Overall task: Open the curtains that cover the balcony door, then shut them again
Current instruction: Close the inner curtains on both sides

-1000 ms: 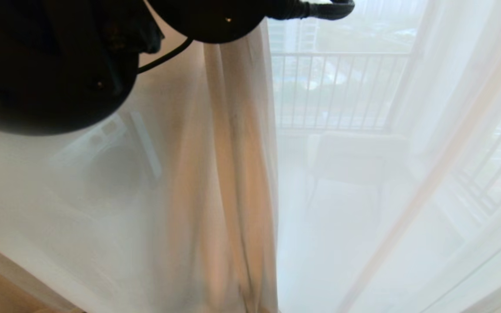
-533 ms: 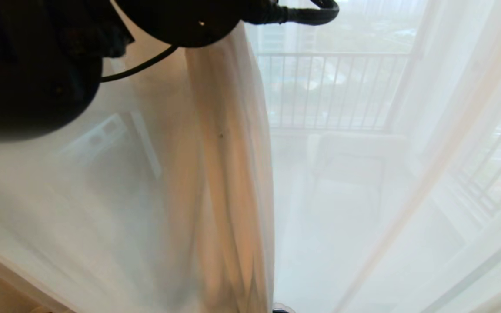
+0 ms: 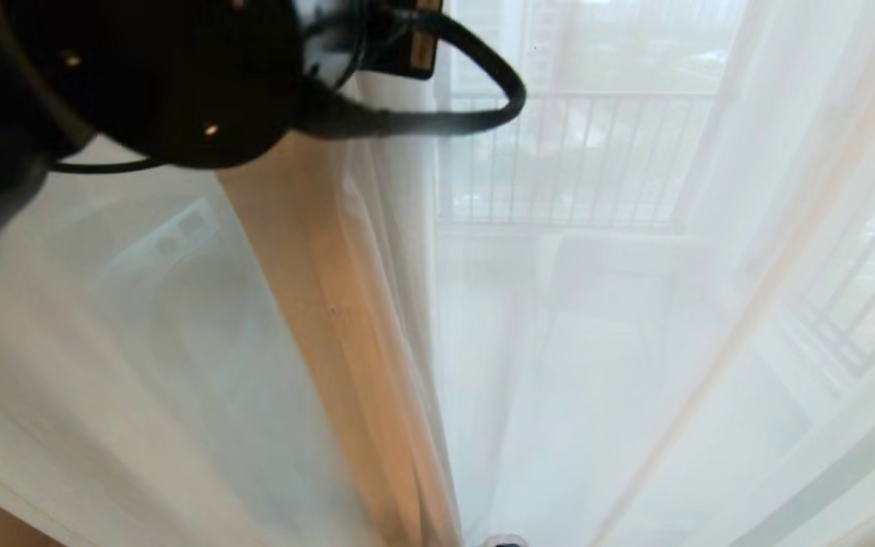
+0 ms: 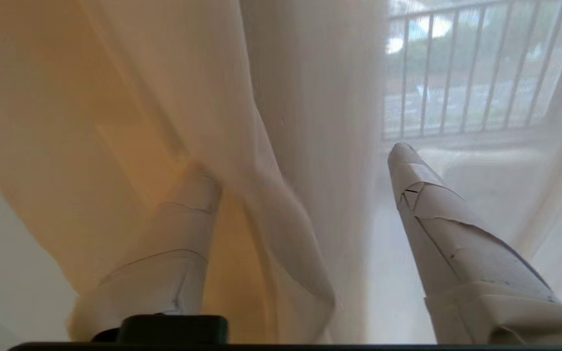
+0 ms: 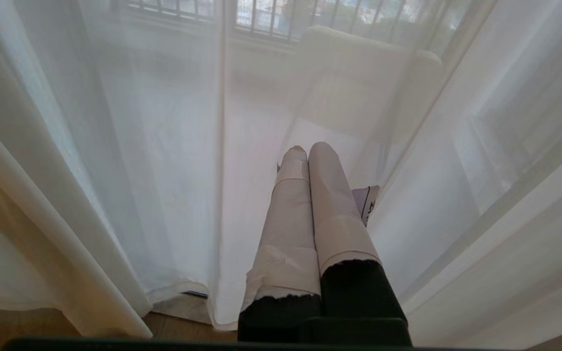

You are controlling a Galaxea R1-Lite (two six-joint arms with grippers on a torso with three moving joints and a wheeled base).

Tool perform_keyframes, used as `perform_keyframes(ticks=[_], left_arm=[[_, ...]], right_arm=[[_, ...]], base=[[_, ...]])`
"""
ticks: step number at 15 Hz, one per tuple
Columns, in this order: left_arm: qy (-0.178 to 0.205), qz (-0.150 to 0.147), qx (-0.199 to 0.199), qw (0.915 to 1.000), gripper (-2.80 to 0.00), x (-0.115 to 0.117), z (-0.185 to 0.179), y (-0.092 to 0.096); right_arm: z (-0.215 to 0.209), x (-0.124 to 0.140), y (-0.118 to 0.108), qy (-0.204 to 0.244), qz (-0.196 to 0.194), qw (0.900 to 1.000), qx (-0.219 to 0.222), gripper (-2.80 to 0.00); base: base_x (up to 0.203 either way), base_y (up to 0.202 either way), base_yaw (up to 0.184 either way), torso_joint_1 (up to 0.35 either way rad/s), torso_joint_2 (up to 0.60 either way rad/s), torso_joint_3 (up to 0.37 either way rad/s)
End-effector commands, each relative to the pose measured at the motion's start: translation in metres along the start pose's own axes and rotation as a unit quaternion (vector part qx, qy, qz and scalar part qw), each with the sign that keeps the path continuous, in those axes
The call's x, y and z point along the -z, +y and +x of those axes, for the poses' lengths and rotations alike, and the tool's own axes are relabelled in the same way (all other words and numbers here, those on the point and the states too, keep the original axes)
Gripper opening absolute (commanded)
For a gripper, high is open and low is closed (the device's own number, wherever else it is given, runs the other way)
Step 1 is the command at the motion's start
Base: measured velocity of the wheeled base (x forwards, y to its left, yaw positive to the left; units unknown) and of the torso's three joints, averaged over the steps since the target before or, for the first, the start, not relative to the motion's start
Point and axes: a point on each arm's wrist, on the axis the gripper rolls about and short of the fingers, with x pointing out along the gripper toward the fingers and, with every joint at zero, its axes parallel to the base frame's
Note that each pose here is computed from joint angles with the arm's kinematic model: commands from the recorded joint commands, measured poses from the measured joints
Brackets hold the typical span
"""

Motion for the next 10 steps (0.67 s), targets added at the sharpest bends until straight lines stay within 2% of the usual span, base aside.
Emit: perform_keyframes(ticks=[1,4,10], left_arm=[[0.012,0.019,0.002,0.9997,0.0,0.011,-0.025,0.038],[0.04,0.066,0.021,0.9968,0.0,0.047,-0.059,0.08],[0.081,0.112,0.065,0.9883,0.0,0.109,-0.116,0.178]], right_arm=[[0.0,0.0,0.0,0.001,-0.001,1.0,0.0,-2.8],[0.0,0.0,0.0,0.001,-0.001,1.0,0.0,-2.8],[0.0,0.0,0.0,0.001,-0.001,1.0,0.0,-2.8]], base=[[0.0,0.0,0.0,0.0,0.0,0.0],[0.0,0.0,0.0,0.0,0.0,0.0],[0.0,0.0,0.0,0.0,0.0,0.0]])
